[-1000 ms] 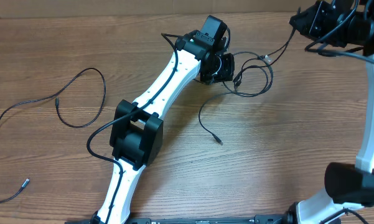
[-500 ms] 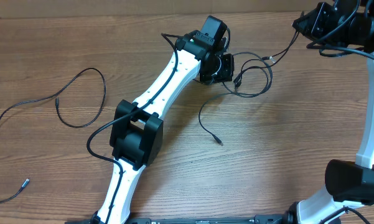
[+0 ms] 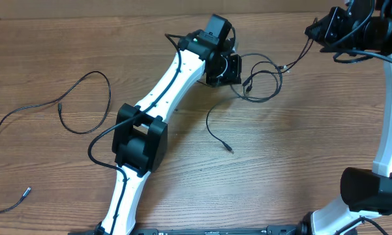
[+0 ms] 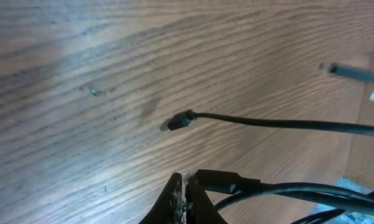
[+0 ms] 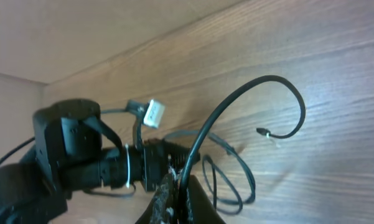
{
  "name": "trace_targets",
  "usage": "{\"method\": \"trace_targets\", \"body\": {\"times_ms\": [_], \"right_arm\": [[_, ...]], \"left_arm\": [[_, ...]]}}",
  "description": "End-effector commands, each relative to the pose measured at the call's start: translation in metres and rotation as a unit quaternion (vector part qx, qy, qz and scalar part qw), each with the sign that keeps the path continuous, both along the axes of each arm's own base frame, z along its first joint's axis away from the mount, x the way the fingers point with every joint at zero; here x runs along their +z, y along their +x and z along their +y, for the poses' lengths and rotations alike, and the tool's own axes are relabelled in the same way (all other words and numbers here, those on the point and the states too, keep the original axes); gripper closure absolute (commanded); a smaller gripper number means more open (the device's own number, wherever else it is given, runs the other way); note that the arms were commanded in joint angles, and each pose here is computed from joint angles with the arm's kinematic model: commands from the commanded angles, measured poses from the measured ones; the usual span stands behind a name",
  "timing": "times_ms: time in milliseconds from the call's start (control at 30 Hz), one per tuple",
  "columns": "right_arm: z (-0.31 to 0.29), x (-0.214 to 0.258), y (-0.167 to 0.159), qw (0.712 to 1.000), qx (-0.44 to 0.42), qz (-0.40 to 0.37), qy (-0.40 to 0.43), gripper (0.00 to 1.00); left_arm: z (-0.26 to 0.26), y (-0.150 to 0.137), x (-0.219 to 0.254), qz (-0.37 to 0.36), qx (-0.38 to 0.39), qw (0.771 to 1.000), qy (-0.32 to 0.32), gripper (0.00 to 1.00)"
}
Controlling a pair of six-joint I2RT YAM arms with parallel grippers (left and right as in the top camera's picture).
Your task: Untangle cables
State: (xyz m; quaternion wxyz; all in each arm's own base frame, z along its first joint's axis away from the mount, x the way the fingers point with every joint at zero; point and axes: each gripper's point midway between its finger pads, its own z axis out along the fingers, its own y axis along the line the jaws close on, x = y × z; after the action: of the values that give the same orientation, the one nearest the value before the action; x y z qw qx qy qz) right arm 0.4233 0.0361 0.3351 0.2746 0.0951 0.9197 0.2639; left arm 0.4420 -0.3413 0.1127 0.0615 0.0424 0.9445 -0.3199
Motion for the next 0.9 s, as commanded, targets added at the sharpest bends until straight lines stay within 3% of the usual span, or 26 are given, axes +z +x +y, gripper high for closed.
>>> {"method": "trace_targets", "body": {"times_ms": [0,167,300,533,600,633,767,867], "right_arm": [[0.011,0.007,-0.007,1.000,0.015,0.002,0.016,0.96],[0.030,0.000,-0.026,0.998,0.040,0.042,0.036,0.96],[0.059,0.000,-0.035,0.995,0.078,0.050,0.039,0.96],[0.101,-0.002,-0.049,0.990,0.126,0.056,0.021,0.96],[0.084,-0.013,-0.048,0.994,0.076,0.081,-0.014,0.96],[0.057,-0.026,-0.046,0.992,0.007,0.106,-0.069,0.96],[-0.017,-0.040,-0.040,0.954,-0.183,0.124,-0.205,0.96],[-0.033,-0.055,-0.039,0.937,-0.214,0.136,-0.242,0.96]], "left_arm": [[0.019,0.017,0.059,-0.083,-0.005,0.996,-0.023,0.96],[0.046,0.040,0.128,-0.171,0.040,0.983,-0.046,0.96],[0.071,0.042,0.174,-0.211,0.064,0.973,-0.062,0.96],[0.131,0.035,0.188,-0.198,0.095,0.975,-0.036,0.96],[0.146,0.034,0.190,-0.204,0.083,0.975,-0.033,0.96],[0.160,0.032,0.200,-0.220,0.071,0.972,-0.040,0.96],[0.185,0.028,0.235,-0.264,0.091,0.959,-0.042,0.96],[0.199,0.017,0.270,-0.309,0.101,0.945,-0.043,0.96]]}}
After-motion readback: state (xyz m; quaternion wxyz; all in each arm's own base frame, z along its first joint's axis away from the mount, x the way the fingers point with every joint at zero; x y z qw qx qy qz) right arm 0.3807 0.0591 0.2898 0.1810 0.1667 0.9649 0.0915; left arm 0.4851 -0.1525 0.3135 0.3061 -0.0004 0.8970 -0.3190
